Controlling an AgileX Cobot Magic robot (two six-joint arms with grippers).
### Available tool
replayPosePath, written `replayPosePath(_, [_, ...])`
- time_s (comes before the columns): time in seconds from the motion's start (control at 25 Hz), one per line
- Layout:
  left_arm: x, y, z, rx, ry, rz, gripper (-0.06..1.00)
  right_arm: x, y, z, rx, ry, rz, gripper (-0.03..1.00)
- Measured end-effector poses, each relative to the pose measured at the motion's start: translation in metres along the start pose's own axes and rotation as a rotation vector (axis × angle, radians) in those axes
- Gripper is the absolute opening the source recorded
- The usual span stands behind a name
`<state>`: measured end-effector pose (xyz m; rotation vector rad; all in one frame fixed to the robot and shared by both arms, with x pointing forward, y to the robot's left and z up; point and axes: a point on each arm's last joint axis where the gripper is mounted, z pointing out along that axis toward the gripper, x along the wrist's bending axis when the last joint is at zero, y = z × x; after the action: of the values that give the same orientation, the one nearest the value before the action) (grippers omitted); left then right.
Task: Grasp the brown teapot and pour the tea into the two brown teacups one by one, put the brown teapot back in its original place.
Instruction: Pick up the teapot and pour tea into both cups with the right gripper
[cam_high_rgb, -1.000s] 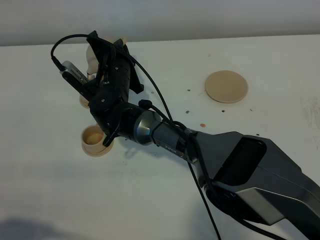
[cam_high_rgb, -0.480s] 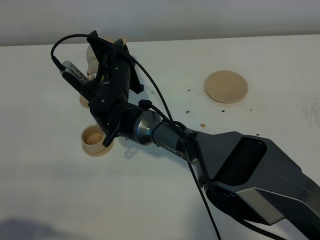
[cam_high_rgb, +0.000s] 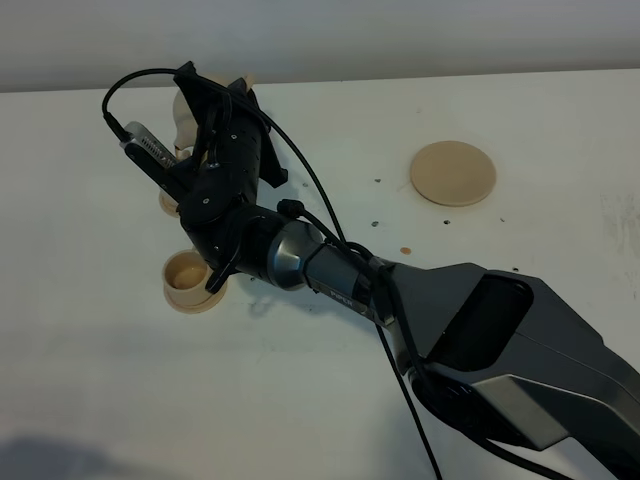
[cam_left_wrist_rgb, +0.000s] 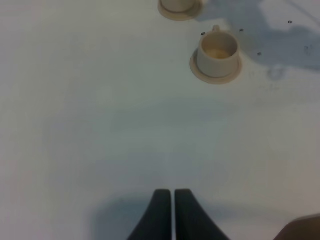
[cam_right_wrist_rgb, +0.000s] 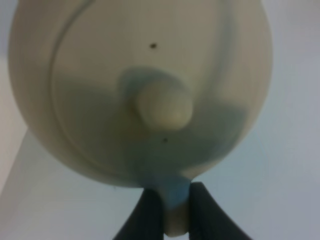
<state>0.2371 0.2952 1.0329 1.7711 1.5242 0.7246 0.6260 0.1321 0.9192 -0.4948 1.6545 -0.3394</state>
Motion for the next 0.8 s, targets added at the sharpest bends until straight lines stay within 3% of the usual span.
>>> replayPosePath(0.8, [0.0000, 0.0000, 0.0000, 0.000, 0.000, 0.000, -0.02, 0.0004, 0.0001, -0.0001, 0.000, 0.005, 0.004, 0.11])
